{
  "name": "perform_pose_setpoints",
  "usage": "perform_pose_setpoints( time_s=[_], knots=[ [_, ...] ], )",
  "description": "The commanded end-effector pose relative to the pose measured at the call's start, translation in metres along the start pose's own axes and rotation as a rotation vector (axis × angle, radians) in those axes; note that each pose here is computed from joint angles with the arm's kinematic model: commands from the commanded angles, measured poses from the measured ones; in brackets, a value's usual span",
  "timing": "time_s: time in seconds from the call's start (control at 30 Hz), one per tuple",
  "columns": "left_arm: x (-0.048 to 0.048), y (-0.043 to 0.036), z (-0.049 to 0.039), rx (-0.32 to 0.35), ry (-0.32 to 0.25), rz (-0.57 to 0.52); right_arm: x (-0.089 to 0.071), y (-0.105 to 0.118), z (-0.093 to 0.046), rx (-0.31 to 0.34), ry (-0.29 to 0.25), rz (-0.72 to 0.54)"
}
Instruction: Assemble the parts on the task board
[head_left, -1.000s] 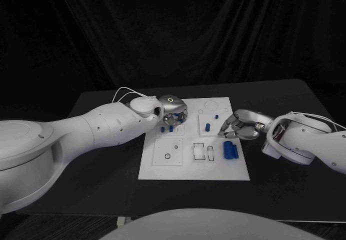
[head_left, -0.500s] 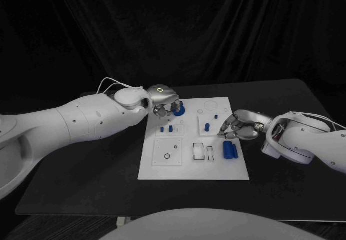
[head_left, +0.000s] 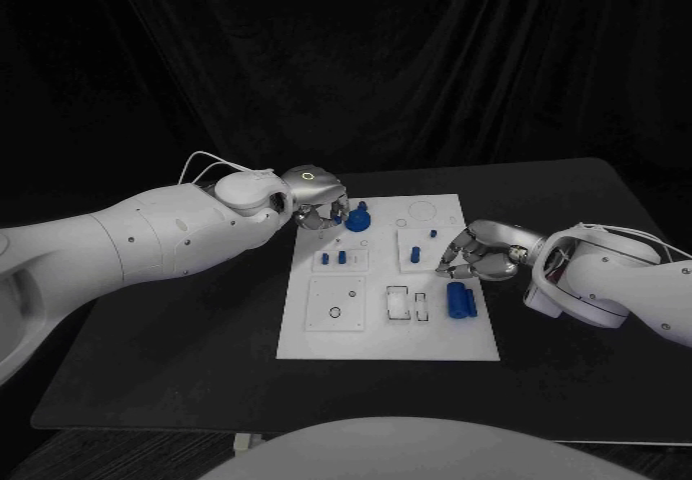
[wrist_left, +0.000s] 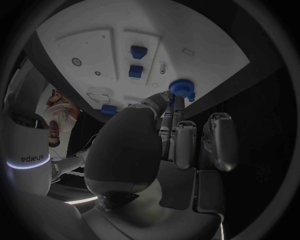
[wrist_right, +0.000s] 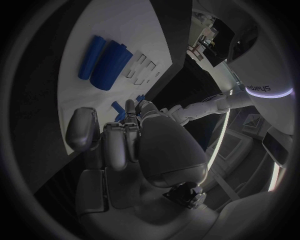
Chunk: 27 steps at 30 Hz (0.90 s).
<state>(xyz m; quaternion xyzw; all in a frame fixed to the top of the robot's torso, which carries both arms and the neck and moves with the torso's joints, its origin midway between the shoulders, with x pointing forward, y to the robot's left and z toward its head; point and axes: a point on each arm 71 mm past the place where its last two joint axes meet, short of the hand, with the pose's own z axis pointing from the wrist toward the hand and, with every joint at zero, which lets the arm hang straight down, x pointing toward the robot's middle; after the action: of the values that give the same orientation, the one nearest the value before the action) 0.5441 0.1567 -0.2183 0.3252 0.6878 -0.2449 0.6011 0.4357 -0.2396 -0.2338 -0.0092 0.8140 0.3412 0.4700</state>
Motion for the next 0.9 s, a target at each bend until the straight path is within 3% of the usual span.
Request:
perform_pose_setpoints(
  time_s=[0.03,0.47,0.9],
  knots=[
    [-0.0003,0.0026,-0.0009,0.000,0.020,-0.003,0.001,-0.001,0.000,0.019,0.014,0.000],
    [0.0048,0.0048,-0.0027,-0.007,0.049,-0.011,0.002,-0.002,0.001,0.020,0.020,0.000],
    [0.0119,-0.0007,0.0003,0.007,0.075,-0.023,0.003,-0.001,0.003,0.019,0.025,0.000]
  ],
)
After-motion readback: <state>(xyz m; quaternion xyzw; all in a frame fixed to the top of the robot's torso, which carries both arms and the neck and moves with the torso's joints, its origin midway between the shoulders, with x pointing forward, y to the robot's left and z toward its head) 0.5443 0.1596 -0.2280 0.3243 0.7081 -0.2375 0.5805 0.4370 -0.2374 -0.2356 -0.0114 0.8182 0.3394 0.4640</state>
